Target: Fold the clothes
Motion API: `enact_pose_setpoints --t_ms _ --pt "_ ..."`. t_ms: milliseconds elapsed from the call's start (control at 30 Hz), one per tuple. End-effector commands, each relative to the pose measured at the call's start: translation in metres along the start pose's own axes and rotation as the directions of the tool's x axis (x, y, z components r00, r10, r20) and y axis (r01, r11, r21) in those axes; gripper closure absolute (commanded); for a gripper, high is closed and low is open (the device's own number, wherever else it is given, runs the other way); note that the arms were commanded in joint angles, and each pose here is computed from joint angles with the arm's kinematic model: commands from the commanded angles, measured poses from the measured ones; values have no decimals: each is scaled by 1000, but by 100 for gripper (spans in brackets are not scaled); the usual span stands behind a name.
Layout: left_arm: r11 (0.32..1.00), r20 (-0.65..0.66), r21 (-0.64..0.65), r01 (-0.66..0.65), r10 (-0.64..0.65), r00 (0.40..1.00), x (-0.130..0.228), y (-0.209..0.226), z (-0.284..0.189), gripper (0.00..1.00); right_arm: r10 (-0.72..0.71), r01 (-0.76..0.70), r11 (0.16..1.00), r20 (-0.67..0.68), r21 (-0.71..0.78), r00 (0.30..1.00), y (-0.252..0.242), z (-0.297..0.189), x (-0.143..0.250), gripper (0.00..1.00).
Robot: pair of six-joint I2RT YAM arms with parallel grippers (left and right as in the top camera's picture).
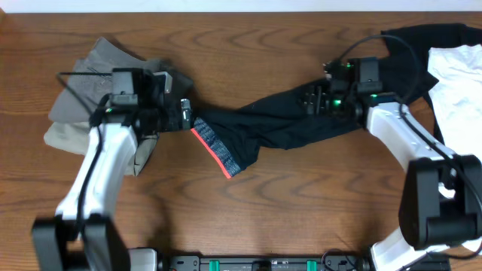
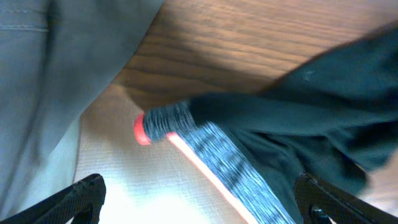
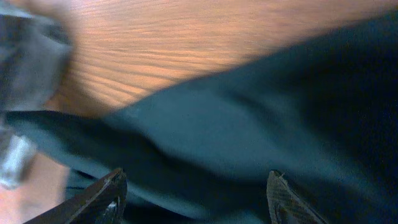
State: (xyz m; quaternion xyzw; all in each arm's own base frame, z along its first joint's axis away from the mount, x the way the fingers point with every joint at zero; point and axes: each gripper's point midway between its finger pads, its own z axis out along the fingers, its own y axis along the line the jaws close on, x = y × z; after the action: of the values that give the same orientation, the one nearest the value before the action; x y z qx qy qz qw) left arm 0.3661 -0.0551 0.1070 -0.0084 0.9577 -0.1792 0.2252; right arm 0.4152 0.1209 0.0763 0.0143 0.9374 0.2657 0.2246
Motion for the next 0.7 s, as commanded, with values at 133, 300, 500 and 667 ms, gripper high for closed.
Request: enact_pose_setpoints --t_ms 133,300,500,667 --pt "1000 -65 18 11 -9 998 9 19 59 7 -108 95 980 64 173 992 -27 -47 -15 29" --pt "996 -92 83 25 -17 996 14 14 74 29 -103 74 964 101 254 990 -41 -66 -23 27" --pt "993 -94 110 28 -17 995 14 9 74 90 -92 60 963 113 262 989 -47 -71 -25 27" --pt "988 -64 151 18 -8 998 4 -6 51 94 -65 7 931 146 365 987 -77 -84 -32 26"
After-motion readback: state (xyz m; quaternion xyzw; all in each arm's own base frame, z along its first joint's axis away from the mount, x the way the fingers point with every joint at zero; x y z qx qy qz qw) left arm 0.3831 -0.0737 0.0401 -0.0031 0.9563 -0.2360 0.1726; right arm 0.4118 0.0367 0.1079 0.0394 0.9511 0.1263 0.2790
